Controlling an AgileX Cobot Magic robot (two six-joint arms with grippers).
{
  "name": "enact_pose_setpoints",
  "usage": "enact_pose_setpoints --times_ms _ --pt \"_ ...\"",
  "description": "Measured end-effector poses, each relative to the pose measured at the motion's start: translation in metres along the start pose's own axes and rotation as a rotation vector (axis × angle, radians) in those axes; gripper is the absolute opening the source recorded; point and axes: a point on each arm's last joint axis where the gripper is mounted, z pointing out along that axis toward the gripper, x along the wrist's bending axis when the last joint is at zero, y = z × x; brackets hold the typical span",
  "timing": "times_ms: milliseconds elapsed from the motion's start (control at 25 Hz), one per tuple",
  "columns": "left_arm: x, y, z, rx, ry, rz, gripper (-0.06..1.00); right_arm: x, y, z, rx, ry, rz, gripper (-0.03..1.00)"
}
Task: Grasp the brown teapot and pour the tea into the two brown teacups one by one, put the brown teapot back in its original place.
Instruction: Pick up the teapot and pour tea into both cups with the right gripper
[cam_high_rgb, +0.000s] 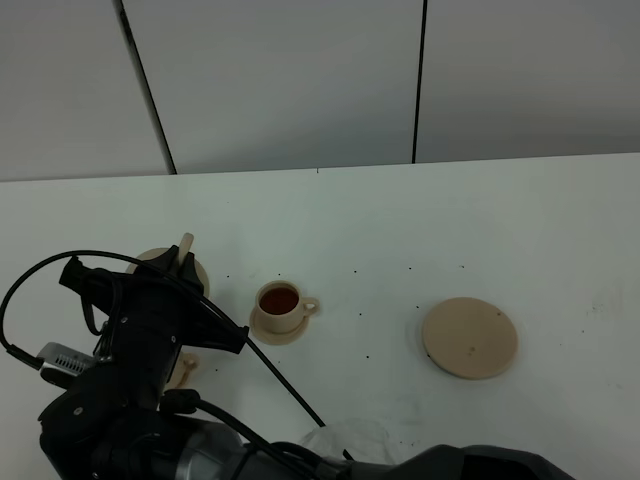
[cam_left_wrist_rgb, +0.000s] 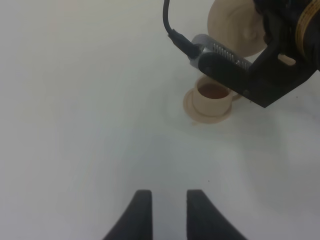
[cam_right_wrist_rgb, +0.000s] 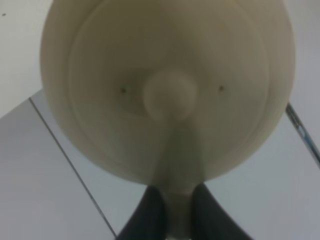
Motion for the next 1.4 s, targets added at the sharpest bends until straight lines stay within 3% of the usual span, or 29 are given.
enact_pose_setpoints --times_ms 1400 --pt "0.0 0.0 0.0 0.0 0.0 -0.001 0.24 -0.0002 0.0002 0.0 -0.002 -0.002 0.0 0.09"
